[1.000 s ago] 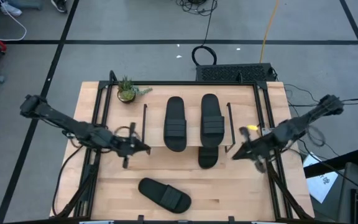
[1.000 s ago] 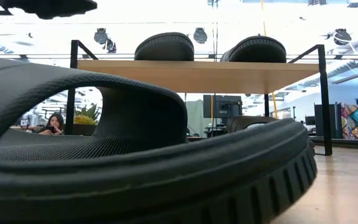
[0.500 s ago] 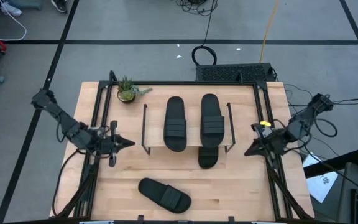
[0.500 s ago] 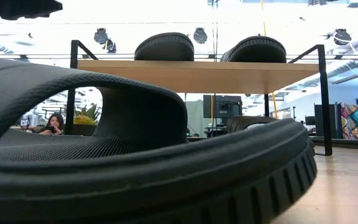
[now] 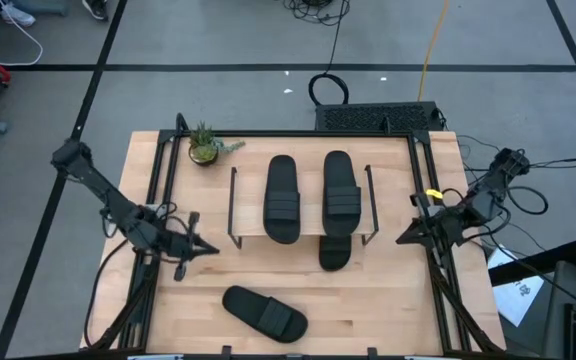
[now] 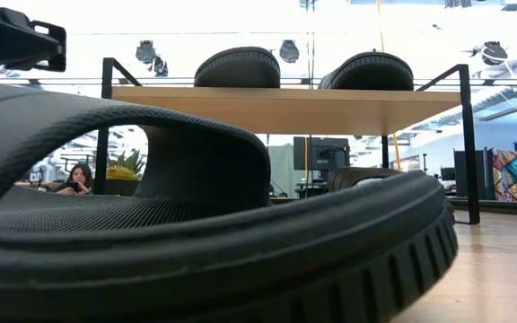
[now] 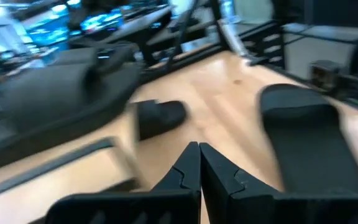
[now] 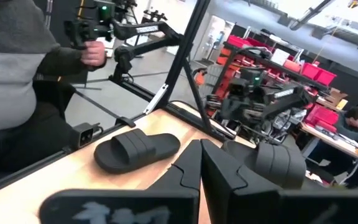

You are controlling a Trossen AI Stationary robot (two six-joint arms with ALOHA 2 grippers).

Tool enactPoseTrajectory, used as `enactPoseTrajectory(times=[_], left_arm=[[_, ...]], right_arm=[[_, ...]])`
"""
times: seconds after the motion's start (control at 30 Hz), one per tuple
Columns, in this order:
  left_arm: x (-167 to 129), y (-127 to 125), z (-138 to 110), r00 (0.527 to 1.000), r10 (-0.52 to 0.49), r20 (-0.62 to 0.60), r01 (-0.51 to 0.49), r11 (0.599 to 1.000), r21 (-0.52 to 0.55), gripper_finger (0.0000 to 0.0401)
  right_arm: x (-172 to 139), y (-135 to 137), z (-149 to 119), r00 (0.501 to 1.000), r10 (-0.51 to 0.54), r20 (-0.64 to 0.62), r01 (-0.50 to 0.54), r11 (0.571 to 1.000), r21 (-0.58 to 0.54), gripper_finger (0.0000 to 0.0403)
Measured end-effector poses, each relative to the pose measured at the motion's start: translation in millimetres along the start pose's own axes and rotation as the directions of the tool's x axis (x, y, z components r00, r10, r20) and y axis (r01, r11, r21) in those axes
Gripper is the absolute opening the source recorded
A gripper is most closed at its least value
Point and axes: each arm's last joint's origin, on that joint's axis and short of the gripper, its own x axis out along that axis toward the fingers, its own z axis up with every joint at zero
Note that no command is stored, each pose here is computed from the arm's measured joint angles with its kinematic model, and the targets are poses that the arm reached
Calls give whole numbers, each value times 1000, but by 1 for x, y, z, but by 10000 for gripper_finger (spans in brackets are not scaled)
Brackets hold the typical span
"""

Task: Pick and place slides into the shelf
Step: Put the black slipper under the shelf

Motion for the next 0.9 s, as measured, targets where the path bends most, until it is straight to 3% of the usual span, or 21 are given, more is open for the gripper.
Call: enactPoseTrajectory(times=[0.13,0.33,0.63,0.9], left_arm=[[10,-12,1,997,-74,35,75,996,-40,0],[31,-29,8,985,-163,-51,151,971,-184,0],[78,-64,15,965,-195,-174,181,979,-92,1],[105,-69,23,967,-162,-197,143,984,-108,9]], right_arm=[[-2,-2,0,999,-49,-11,49,999,5,0],[-5,-4,0,998,-56,1,56,998,37,0],[-5,-4,0,999,-54,2,54,998,42,0],[-4,-3,-1,999,-48,-7,49,995,82,0]])
